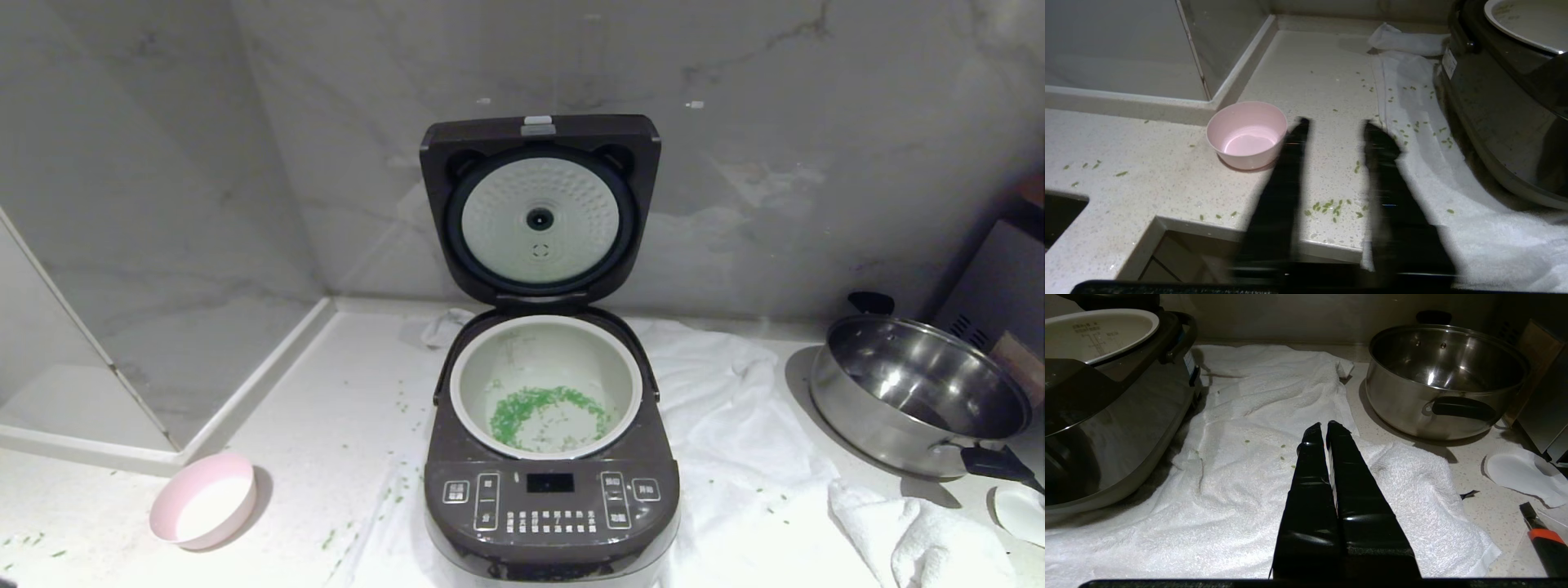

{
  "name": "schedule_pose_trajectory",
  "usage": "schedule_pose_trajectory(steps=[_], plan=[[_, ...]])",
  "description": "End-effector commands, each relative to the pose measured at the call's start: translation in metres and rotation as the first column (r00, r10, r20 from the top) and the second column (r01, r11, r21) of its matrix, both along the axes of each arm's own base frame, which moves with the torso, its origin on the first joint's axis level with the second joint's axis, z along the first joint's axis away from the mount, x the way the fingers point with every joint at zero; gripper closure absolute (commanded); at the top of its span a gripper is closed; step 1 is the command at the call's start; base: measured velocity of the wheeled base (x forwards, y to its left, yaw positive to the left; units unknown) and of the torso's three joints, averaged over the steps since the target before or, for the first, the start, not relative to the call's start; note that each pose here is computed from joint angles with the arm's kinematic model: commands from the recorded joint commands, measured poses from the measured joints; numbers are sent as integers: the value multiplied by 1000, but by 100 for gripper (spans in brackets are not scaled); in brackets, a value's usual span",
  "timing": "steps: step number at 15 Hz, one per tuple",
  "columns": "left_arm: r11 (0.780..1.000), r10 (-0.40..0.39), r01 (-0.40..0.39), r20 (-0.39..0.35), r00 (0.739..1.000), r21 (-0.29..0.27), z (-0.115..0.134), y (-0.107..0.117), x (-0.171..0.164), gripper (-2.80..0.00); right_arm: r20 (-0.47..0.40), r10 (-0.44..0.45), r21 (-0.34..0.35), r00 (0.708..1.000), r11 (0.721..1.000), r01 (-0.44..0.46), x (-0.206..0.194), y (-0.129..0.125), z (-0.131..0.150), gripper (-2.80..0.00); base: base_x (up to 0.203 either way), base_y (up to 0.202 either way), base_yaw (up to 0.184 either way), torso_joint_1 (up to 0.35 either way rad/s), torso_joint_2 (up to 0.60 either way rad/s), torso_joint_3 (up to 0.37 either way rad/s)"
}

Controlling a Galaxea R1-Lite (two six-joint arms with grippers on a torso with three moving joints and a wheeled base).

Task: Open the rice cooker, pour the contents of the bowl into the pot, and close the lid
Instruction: Close the rice cooker

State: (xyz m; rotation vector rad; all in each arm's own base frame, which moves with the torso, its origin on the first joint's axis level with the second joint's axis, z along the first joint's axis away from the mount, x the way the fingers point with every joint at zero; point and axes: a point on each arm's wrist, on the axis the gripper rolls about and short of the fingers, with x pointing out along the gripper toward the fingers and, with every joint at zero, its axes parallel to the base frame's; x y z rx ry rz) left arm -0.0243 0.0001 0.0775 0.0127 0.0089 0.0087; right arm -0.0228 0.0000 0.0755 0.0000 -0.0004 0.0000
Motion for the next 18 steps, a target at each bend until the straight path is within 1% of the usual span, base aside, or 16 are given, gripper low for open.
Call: schedule_pose_trajectory(steps=[1, 2, 4, 5, 7, 10, 11, 12, 13, 14, 16, 18], plan=[[1000, -1, 1, 1, 1000, 3, -1, 0, 0, 0, -1, 0, 0, 1000, 1000, 0, 0, 0, 0, 0, 0, 0, 0, 0, 0, 0], [1000, 1, 0, 6, 1000, -7, -1, 0, 0, 0, -1, 0, 0, 1000, 1000, 0, 0, 0, 0, 0, 0, 0, 0, 0, 0, 0], [1000, 0, 0, 6, 1000, -4, -1, 0, 0, 0, -1, 1, -8, 1000, 1000, -1, 0, 0, 0, 0, 0, 0, 0, 0, 0, 0], [1000, 0, 0, 6, 1000, 1, -1, 0, 0, 0, -6, 13, -36, 1000, 999, -13, 0, 0, -1, 0, 0, 0, 0, 0, 0, 0], [1000, -3, 3, 6, 1000, 1, -1, 0, 0, 0, -10, 20, -55, 1000, 998, -20, 0, 0, -2, 0, 0, 0, 0, 0, 0, 0], [1000, -3, 3, 6, 1000, 1, -1, 0, 0, 0, 11, 12, -60, 1000, 998, -11, -1, 0, 3, 0, 0, 0, 0, 0, 0, 0], [1000, -3, 3, 3, 1000, 1, -1, 0, 0, 0, 48, 17, -64, 999, 998, -14, -5, 0, 17, 0, 0, 0, 0, 0, 0, 0], [1000, -3, 3, 1, 1000, 3, -1, 0, 0, 0, 64, 30, -66, 997, 997, -26, -6, 1, 33, 0, 0, 0, 0, 0, 0, 0], [1000, -3, 3, 1, 1000, 3, -1, 0, 0, 0, 61, 53, -64, 997, 997, -49, -5, 1, 53, 0, 0, 0, 0, 0, 0, 0], [1000, -3, 3, 1, 1000, 3, -1, 0, 0, 0, 60, 76, -57, 995, 996, -72, -2, 2, 77, 0, 0, 0, 0, 0, 0, 0], [1000, -1, 1, 1, 1000, 3, -1, 0, 0, 0, 51, 126, -19, 991, 992, -125, 15, 3, 130, 0, 0, 0, 0, 0, 0, 0], [1000, -1, 1, 0, 1000, 3, -1, 0, 0, 0, 50, 173, 27, 984, 984, -174, 45, 4, 186, 0, 0, 0, 0, 0, 0, 0]])
